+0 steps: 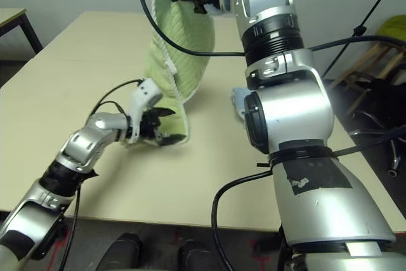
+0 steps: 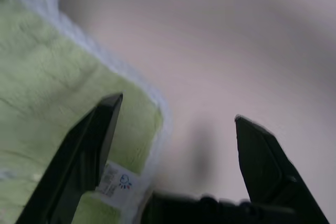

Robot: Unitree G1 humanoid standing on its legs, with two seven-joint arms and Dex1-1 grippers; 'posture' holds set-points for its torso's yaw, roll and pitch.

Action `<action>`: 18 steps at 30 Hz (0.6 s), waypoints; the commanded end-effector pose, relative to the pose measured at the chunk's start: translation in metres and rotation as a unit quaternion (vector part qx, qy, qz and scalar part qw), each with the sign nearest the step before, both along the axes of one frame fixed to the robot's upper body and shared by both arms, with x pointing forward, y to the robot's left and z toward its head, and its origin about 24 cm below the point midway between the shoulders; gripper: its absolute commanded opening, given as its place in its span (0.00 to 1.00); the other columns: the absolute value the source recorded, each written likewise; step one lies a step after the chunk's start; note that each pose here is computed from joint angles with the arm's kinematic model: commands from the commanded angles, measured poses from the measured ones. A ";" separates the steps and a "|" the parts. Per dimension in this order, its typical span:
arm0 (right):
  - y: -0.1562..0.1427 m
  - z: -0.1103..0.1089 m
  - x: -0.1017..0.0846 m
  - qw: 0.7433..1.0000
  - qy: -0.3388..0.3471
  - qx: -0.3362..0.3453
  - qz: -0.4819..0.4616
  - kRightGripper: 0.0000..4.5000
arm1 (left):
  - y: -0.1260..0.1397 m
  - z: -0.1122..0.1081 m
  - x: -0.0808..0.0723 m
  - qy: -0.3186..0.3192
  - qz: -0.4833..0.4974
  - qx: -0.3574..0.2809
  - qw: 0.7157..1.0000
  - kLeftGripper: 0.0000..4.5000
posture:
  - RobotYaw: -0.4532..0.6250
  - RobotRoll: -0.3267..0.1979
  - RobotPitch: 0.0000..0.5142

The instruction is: Fold the towel and set it aside.

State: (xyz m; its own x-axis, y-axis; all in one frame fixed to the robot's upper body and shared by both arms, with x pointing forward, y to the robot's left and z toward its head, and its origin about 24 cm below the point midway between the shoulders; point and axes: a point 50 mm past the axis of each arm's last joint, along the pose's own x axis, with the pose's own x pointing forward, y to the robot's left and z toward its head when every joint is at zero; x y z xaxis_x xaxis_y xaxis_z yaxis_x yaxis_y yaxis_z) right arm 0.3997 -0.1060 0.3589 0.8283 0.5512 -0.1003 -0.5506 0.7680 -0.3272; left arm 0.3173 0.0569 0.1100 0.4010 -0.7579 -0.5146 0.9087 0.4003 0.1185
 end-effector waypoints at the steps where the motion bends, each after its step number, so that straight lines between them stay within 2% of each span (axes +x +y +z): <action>1: -0.002 0.007 -0.001 1.000 -0.010 0.005 -0.003 0.01 | -0.006 -0.011 0.004 0.006 0.016 0.037 0.999 1.00 | 0.53 0.62 0.15; 10: -0.007 0.007 -0.002 1.000 -0.006 0.011 -0.006 0.01 | -0.021 -0.033 0.018 -0.005 0.050 0.071 0.996 1.00 | 0.53 0.62 0.15; 13: -0.008 0.006 -0.002 1.000 -0.005 0.011 -0.005 0.00 | -0.025 -0.036 0.020 -0.005 0.052 0.070 0.996 0.87 | 0.52 0.62 0.14; 18: -0.012 0.006 -0.004 1.000 -0.002 0.009 -0.006 0.00 | -0.024 -0.041 0.021 0.000 0.045 0.068 0.997 0.50 | 0.51 0.62 0.12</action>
State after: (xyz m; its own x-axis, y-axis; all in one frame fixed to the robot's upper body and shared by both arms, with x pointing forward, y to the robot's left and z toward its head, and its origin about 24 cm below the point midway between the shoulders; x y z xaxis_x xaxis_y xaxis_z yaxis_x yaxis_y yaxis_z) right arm 0.3976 -0.1126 0.3631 0.8327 0.5454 -0.0959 -0.5442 0.7738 -0.3242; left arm 0.3365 0.0247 0.0795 0.4610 -0.6820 -0.5678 0.8788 0.4399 0.1851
